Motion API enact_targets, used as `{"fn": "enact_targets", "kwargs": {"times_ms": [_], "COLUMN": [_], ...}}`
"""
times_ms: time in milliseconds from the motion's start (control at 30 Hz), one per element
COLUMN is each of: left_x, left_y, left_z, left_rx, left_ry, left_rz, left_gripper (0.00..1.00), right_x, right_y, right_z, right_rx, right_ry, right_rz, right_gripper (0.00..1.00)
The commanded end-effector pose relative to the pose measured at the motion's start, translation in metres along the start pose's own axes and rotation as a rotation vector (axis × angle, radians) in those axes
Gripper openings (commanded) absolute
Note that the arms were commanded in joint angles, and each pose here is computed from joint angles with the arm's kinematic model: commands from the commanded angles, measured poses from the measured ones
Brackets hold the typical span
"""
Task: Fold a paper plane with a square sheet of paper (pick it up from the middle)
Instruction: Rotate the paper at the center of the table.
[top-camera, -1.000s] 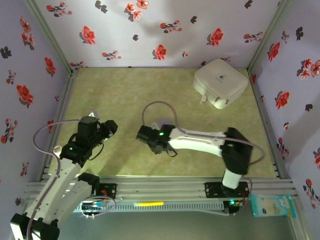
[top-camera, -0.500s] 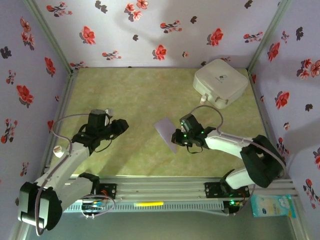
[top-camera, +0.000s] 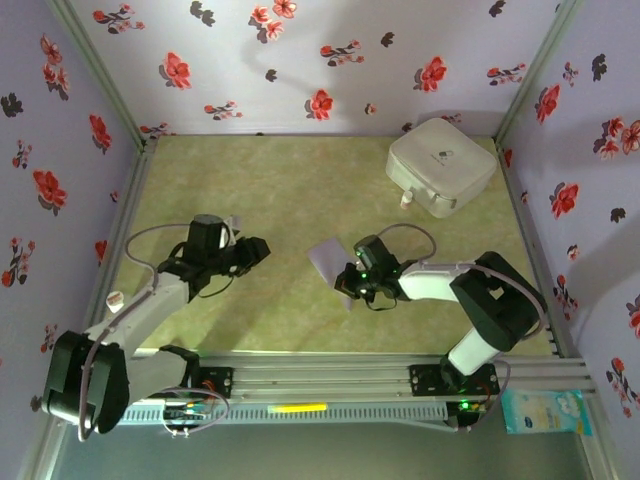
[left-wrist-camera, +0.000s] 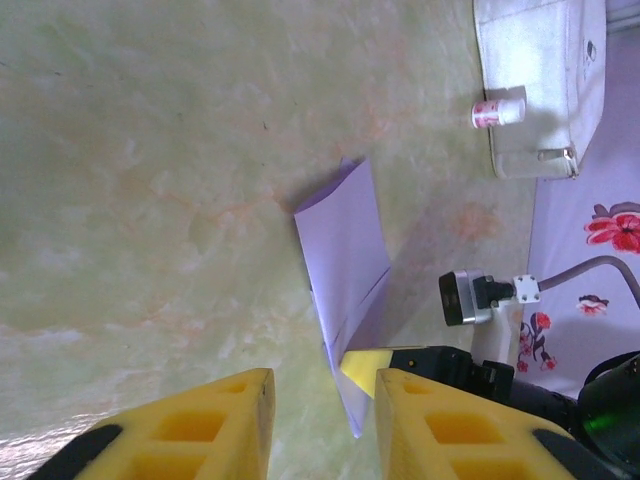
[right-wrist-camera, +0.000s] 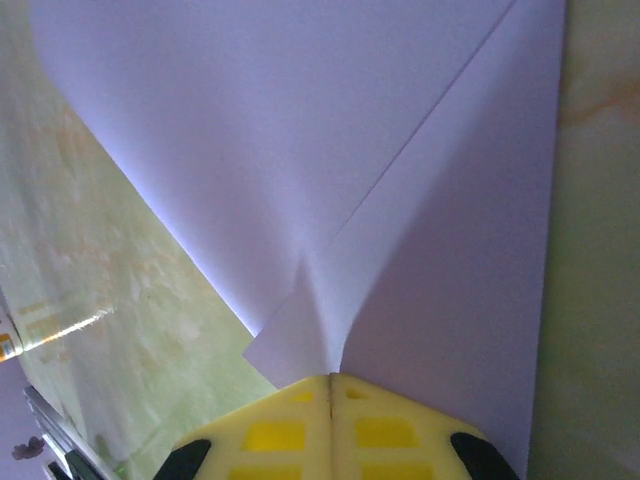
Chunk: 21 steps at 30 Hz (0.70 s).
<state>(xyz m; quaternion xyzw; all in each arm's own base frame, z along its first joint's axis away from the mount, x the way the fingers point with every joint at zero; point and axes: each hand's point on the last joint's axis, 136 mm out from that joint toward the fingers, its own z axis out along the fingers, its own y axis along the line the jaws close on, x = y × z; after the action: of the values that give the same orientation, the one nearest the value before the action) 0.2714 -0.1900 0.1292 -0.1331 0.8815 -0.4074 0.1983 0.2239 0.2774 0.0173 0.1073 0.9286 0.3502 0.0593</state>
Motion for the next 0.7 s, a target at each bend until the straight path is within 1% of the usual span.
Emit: {"fn": "enact_targets", "kwargs": {"times_ms": [0, 133, 367, 567, 667], "left_x": [0.005, 0.009, 0.026, 0.034, 0.038], "left_y": [-0.014, -0.021, -0.042, -0.044, -0.037], "left_z": [0.012, 0.029, 0.073, 0.109, 0.124], "left_rx": [0.061, 0.068, 0.092, 0.071, 0.038], "left_ry": [0.047, 0.087, 0.170, 0.218, 0.236], "left_rz": [0.003, -0.003, 0.036, 0.020, 0.011], "left_gripper": [0.29, 0.24, 0.18, 0.14, 0.12], "right_x": [0.007, 0.010, 0.010, 0.010, 0.010], "right_y": [-0.004, -0.005, 0.000, 0.004, 0.006], "right_z": [0.009, 0.013, 0.015, 0.014, 0.014], "right_rx": [0.038, 0.064, 0.033, -0.013, -0.031], "right_ry": [-0.019, -0.065, -0.143, -0.175, -0.192], "right_rz": [0.076, 0.166, 0.284, 0.342, 0.363], "right_gripper": [0.05, 0.05, 0.03, 0.03, 0.03]}}
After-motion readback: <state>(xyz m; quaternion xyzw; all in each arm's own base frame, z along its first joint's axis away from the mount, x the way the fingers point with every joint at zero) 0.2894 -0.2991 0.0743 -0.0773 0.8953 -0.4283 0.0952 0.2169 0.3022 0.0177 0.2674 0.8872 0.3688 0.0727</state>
